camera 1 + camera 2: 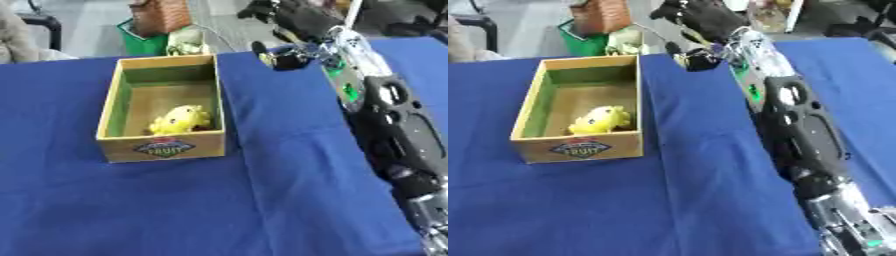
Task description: Pick up objects on the table and place them in the box.
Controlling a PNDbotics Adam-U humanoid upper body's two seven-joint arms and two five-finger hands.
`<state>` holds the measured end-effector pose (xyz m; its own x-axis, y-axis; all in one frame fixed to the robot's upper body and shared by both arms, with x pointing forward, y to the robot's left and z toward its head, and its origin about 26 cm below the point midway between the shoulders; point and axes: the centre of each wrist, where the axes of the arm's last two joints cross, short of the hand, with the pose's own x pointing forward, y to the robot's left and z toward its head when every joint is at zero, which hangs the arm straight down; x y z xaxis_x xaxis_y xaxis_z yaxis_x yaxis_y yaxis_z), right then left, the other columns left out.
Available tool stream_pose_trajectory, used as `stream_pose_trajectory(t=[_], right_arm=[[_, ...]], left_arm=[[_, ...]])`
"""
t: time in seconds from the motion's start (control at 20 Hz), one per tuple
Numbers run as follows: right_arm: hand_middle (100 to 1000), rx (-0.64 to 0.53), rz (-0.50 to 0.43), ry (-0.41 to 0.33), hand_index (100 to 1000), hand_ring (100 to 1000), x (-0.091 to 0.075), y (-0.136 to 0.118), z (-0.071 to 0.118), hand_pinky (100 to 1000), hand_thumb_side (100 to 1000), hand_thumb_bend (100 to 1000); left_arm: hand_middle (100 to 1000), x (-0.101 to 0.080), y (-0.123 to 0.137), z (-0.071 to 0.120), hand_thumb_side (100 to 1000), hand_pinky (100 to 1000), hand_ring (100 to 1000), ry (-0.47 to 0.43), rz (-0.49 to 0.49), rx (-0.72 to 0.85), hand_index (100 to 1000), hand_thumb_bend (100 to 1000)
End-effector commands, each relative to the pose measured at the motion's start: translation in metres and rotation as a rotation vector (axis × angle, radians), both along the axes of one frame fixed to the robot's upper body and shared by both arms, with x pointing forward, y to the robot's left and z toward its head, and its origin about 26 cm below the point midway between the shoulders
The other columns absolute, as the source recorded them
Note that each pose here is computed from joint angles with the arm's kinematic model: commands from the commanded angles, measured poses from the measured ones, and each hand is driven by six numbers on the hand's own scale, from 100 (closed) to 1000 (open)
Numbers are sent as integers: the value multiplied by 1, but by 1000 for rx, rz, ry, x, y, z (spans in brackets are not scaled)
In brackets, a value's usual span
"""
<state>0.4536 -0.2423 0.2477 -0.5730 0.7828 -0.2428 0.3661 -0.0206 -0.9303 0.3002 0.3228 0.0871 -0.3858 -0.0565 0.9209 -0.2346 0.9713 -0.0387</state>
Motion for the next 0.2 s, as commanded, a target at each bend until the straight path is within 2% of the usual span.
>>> stream_pose_trajectory(t=[0.05, 0.2], right_arm=[[786, 36, -31, -46, 899, 748, -6, -23, 19, 772, 100, 100], [769, 82, -45, -35, 890, 737, -10, -40, 13, 770, 100, 100]], left_arm=[[458, -1, 6, 8, 200, 481, 412, -21, 13, 19, 612, 731], [458, -1, 6, 8, 200, 482, 412, -21, 15, 19, 612, 731]])
